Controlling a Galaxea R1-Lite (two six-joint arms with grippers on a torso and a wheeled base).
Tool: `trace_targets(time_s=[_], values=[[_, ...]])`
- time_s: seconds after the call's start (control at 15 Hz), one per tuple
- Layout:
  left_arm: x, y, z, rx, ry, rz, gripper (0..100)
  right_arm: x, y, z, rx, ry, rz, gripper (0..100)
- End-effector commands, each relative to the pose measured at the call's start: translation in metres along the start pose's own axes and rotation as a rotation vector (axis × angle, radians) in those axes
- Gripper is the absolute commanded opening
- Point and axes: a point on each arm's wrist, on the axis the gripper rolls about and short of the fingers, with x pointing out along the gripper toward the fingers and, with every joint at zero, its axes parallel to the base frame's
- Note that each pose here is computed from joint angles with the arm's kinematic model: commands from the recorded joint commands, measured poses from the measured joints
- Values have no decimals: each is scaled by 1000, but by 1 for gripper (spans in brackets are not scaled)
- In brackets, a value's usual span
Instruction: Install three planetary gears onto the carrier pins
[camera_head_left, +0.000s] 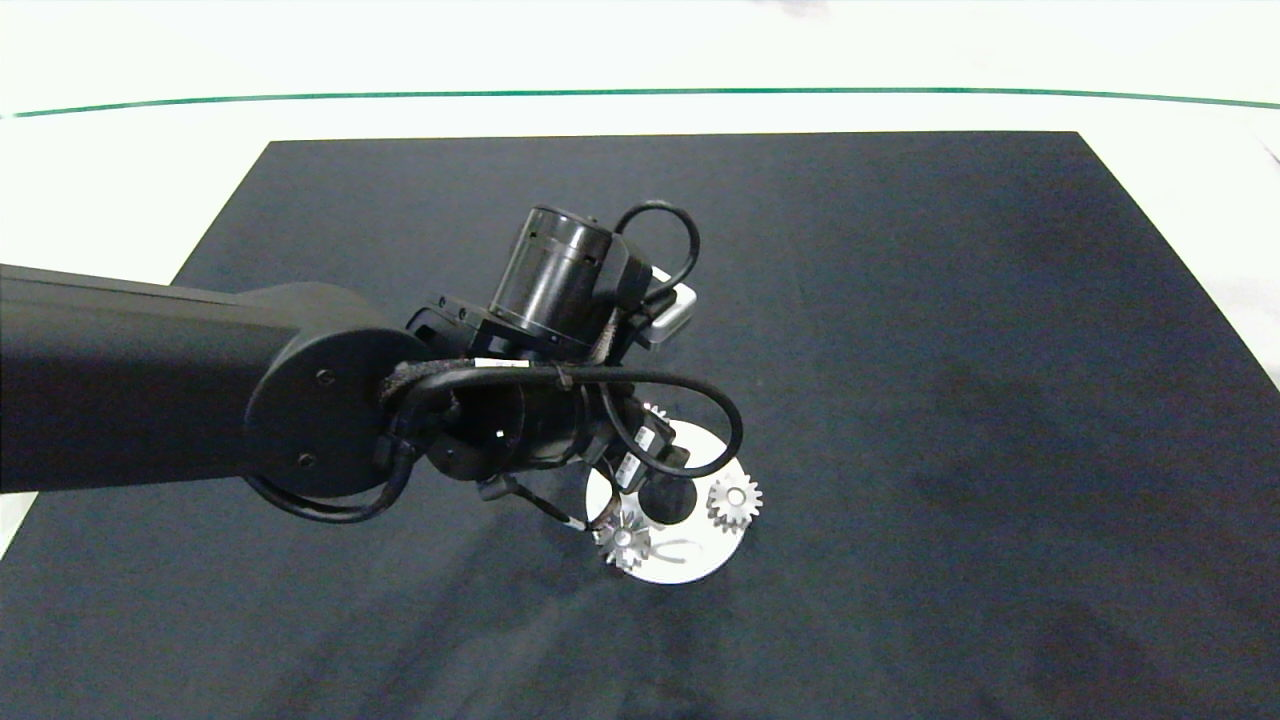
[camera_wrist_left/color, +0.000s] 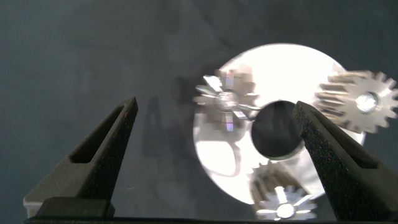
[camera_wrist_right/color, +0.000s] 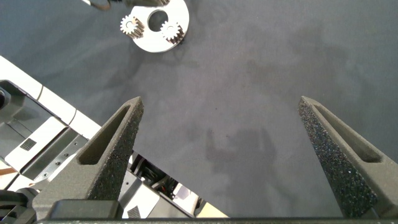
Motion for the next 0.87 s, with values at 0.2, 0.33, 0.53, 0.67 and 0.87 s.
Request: trace_targets(time_s=[0.2,0.33,0.53,0.67,0.87], values=[[-34,55,-6,-91,-21,126,100,2,0,-1,-2,12,1,100],[-56,78,-19,-133,-9,191,100,3,1,-2,-5,18,-1,100],[-102,111,-47,-211,-15,322,100,2,0,-2,-5,10,-10,100],[-128,122,-65,-255,-16,400,100,0,-1,-4,3,6,-21,100],[-160,130,-86,-290,-21,499,100,2,-3,-11,36,33,-98,100]])
